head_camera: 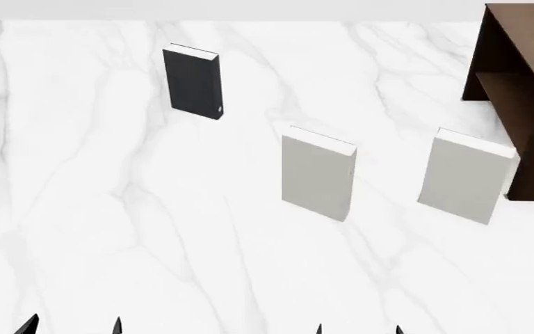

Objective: Pick up the book on the left and place it on top of the shelf.

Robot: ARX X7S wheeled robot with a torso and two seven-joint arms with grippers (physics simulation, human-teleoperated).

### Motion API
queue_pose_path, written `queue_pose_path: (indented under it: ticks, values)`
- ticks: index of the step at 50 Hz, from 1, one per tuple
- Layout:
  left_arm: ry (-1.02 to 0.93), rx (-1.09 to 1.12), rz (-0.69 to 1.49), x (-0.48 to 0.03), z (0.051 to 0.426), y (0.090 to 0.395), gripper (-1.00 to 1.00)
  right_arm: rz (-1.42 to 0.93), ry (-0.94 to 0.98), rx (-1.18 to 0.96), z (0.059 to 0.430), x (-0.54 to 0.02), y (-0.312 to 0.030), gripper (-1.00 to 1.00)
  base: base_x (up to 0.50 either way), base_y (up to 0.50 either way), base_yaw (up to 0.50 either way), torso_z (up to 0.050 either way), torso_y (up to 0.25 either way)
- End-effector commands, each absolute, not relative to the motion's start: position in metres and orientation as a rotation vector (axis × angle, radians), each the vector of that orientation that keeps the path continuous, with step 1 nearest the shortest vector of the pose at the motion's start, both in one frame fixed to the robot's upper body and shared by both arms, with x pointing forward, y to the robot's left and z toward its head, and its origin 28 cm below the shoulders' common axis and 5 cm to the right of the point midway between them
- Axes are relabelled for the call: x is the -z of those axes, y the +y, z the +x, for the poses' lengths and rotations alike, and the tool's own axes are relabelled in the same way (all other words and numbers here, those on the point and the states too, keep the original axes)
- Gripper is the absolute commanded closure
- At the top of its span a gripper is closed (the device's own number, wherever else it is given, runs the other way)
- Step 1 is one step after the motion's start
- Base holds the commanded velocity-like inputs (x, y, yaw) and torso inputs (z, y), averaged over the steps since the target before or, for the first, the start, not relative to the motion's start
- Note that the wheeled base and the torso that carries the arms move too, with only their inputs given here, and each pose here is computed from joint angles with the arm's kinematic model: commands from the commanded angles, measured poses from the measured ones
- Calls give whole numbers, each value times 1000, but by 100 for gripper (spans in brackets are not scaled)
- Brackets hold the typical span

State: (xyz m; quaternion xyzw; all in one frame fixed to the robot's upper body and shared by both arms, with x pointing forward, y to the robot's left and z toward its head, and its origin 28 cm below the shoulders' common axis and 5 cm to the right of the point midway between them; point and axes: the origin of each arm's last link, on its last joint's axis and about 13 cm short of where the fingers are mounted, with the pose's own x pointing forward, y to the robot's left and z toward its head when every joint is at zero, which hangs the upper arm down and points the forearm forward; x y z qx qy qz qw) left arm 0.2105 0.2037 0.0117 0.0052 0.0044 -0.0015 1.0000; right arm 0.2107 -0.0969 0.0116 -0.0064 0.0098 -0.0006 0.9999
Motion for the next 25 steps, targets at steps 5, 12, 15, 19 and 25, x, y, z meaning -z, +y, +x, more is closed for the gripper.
queue_pose_path:
  ticks: [5, 12, 15, 19, 25]
  values:
    - [14, -7, 21, -13, 211, 205, -100, -21, 16, 6, 210, -12, -96, -100, 0, 0, 0, 0, 0]
    - [30, -39, 17, -55, 227, 214, -100, -48, 17, 3, 222, -49, -95, -100, 0, 0, 0, 0, 0]
    - [2, -40, 41, -82, 234, 218, -100, -45, 10, -3, 231, -78, -96, -100, 0, 0, 0, 0, 0]
    - [-69, 12, 30, -131, 244, 222, -100, 9, -6, -41, 247, -128, -97, -100, 0, 0, 0, 0, 0]
    - [-112, 3, 94, -193, 259, 231, -100, -5, -30, -52, 275, -193, -97, -100, 0, 0, 0, 0, 0]
